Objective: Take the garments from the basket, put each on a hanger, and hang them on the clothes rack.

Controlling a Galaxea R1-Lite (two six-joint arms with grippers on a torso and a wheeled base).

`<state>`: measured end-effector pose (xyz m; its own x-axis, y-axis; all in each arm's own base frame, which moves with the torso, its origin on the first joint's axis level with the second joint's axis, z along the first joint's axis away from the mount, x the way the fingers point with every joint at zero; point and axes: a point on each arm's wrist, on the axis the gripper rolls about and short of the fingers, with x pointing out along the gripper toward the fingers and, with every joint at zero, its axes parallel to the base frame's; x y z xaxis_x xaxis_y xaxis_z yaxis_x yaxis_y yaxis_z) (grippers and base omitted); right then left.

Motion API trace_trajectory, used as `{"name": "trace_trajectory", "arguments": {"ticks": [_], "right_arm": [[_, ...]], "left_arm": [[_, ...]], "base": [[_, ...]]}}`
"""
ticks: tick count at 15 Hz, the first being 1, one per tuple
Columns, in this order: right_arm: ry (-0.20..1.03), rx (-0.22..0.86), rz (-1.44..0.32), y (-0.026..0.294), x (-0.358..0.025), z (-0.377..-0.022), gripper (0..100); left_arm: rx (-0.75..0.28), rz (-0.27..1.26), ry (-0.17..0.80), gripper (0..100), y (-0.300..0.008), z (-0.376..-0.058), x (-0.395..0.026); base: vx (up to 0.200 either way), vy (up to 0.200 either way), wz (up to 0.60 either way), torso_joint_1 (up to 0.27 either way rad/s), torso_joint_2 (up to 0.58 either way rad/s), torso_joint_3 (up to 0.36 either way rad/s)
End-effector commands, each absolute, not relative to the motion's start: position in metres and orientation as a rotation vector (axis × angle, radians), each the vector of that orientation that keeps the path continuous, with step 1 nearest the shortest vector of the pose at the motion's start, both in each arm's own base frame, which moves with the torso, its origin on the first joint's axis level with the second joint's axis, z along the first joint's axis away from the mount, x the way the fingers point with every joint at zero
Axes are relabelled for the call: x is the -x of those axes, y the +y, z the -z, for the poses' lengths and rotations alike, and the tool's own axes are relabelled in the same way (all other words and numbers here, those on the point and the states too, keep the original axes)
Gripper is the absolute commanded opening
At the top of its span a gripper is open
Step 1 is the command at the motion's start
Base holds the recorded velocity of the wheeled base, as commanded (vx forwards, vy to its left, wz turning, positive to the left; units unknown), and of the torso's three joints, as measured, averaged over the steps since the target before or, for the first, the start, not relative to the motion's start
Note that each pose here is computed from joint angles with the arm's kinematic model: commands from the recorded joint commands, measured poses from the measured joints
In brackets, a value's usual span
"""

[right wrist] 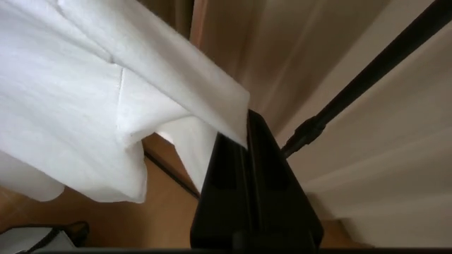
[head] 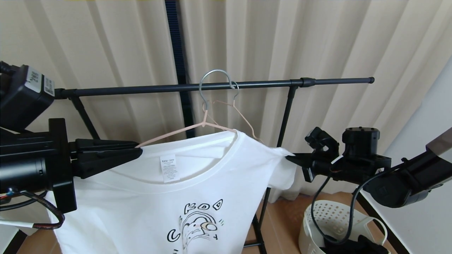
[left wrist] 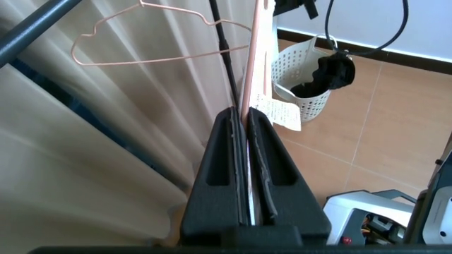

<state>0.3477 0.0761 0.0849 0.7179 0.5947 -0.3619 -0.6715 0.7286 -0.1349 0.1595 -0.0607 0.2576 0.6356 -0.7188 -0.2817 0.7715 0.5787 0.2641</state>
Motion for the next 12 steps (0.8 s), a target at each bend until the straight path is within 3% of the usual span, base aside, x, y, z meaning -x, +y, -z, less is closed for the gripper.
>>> {"name": "trace_trajectory", "arguments": {"ticks": [1, 5, 12], "right_arm": [[0.294, 0.269, -0.738, 0.080, -0.339, -0.090, 100], [0.249, 0.371, -0.837, 0.078, -0.325, -0.089, 100], [0.183, 0.362, -0.879, 0.085, -0.308, -0.113, 100]], "left_arm": [[-0.380, 0.876, 0.156, 0, -0.061, -0.257, -0.161], [-0.343, 0.870, 0.163, 0, -0.062, -0.257, -0.162], [-0.306, 0.865, 0.183, 0, -0.062, -0.256, -0.164]], "base": [[0.000, 0.000, 0.00, 0.000, 0.00, 0.000], [0.000, 0.000, 0.00, 0.000, 0.00, 0.000], [0.000, 0.000, 0.00, 0.000, 0.00, 0.000]]}}
